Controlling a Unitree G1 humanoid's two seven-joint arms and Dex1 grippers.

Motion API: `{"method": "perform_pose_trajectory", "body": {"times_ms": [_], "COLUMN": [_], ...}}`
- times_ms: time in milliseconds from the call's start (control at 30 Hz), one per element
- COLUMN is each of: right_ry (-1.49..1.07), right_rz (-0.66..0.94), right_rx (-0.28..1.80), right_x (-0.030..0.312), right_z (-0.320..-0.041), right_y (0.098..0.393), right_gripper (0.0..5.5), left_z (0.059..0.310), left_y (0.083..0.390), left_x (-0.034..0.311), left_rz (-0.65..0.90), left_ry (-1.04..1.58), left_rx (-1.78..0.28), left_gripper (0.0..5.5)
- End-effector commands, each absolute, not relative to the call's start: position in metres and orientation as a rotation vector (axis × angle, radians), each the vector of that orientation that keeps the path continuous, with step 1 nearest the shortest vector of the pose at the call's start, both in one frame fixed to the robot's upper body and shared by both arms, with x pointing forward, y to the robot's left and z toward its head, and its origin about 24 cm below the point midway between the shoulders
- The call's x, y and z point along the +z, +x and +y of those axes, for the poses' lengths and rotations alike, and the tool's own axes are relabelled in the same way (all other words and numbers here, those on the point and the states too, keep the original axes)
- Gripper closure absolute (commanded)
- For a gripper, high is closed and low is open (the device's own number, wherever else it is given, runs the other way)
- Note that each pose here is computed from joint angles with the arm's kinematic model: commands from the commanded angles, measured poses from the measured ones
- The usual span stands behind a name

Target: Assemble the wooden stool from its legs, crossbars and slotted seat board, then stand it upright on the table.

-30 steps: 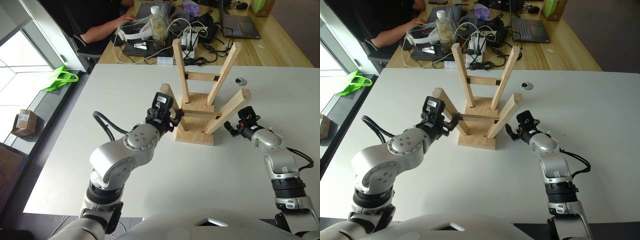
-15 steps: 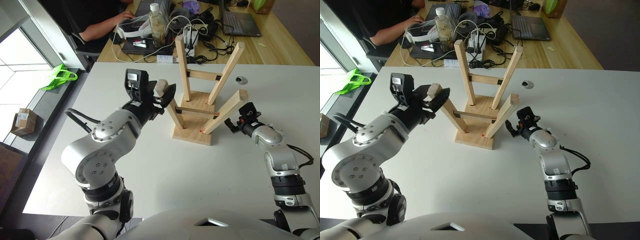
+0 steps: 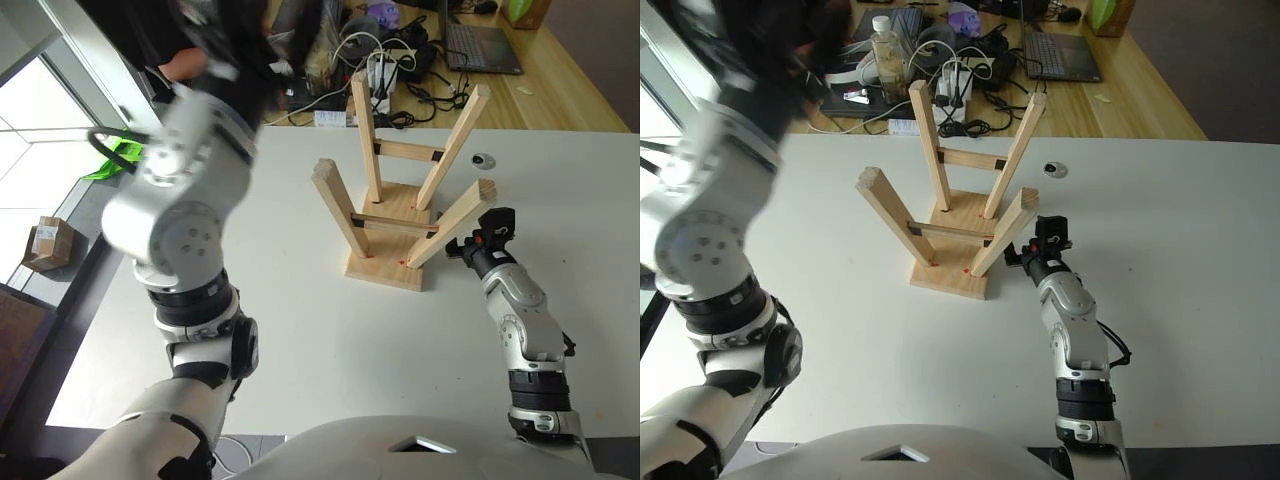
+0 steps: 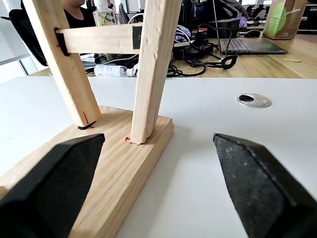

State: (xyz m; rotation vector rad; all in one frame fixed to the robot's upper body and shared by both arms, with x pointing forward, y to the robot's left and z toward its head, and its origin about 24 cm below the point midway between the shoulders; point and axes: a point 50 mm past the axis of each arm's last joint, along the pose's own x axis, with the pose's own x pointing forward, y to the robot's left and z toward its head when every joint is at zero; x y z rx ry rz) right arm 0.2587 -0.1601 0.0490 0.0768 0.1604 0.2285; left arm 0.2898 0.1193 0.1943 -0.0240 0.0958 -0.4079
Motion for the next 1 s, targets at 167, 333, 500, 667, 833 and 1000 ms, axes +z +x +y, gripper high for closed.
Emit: {"method": "perform_pose_trajectory", "body": {"times_ms": [167, 333, 500, 667, 833, 1000], "right_ry": [0.036, 0.022, 0.417, 0.539, 0.455, 0.324], "right_rz": [0.167, -0.238, -0.602, -0.413, -0.139, -0.052], "right_rx": [0.142, -0.066, 0.431, 1.009, 1.153, 0.990], "right_x": [0.049, 0.131, 0.247, 0.241, 0.197, 0.169], "right_z": [-0.175, -0.210, -0.170, -0.124, -0.116, -0.127], "right_y": [0.261, 0.280, 0.274, 0.231, 0.211, 0.224], "right_gripper": [1.37, 1.37, 1.37, 1.37, 1.37, 1.37], "left_z": [0.112, 0.148, 0.165, 0.126, 0.105, 0.100], "left_y": [0.297, 0.276, 0.290, 0.281, 0.264, 0.260], "left_x": [0.229, 0.288, 0.194, 0.155, 0.156, 0.160], "left_rz": [-0.073, -0.424, 0.036, 0.226, 0.247, 0.241], "left_ry": [-0.134, -0.331, -0.044, 0.081, 0.109, 0.107], "left_rx": [-0.391, -0.311, -0.131, -0.312, -0.455, -0.480], "left_gripper": [2.31, 2.31, 2.31, 2.31, 2.31, 2.31]}}
